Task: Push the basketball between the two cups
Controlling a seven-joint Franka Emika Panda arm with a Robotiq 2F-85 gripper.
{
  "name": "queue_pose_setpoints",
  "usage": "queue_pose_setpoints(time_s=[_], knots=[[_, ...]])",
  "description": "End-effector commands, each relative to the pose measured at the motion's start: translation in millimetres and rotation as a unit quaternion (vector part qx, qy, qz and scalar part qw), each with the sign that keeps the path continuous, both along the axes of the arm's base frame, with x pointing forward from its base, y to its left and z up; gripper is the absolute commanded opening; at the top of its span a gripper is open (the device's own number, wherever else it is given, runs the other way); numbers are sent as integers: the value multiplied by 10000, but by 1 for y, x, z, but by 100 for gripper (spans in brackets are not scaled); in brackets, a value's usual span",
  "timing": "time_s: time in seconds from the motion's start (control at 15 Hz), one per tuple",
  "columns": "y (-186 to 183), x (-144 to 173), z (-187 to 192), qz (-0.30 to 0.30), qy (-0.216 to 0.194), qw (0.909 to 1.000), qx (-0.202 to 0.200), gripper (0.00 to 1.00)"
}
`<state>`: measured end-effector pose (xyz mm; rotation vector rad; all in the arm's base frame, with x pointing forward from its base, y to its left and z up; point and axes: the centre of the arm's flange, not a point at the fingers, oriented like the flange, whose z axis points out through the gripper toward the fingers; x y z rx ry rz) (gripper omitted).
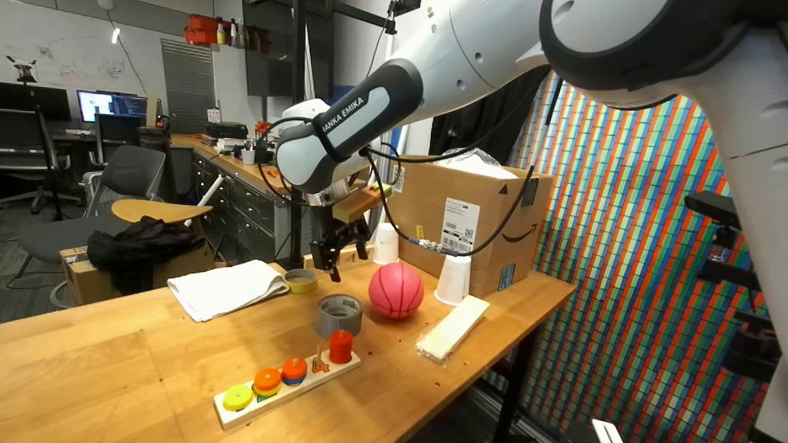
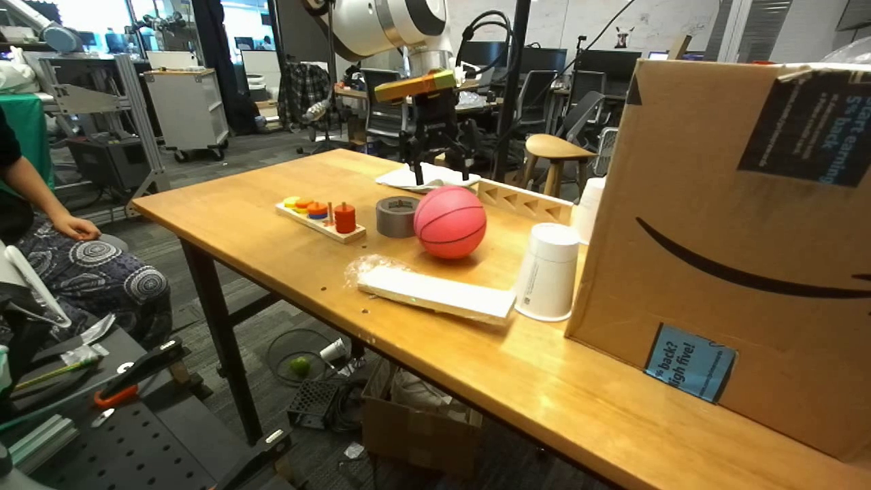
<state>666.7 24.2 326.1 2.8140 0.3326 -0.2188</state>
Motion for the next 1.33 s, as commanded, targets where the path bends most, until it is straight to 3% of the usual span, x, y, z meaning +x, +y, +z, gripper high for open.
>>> queue_pose_setpoints(time_s=[0.0,0.73,1.27], knots=[[8,33,1,176,12,9998,100,100],[16,0,17,144,21,9999,9,100],[-4,-67,36,-260,73,9996,-129,100]])
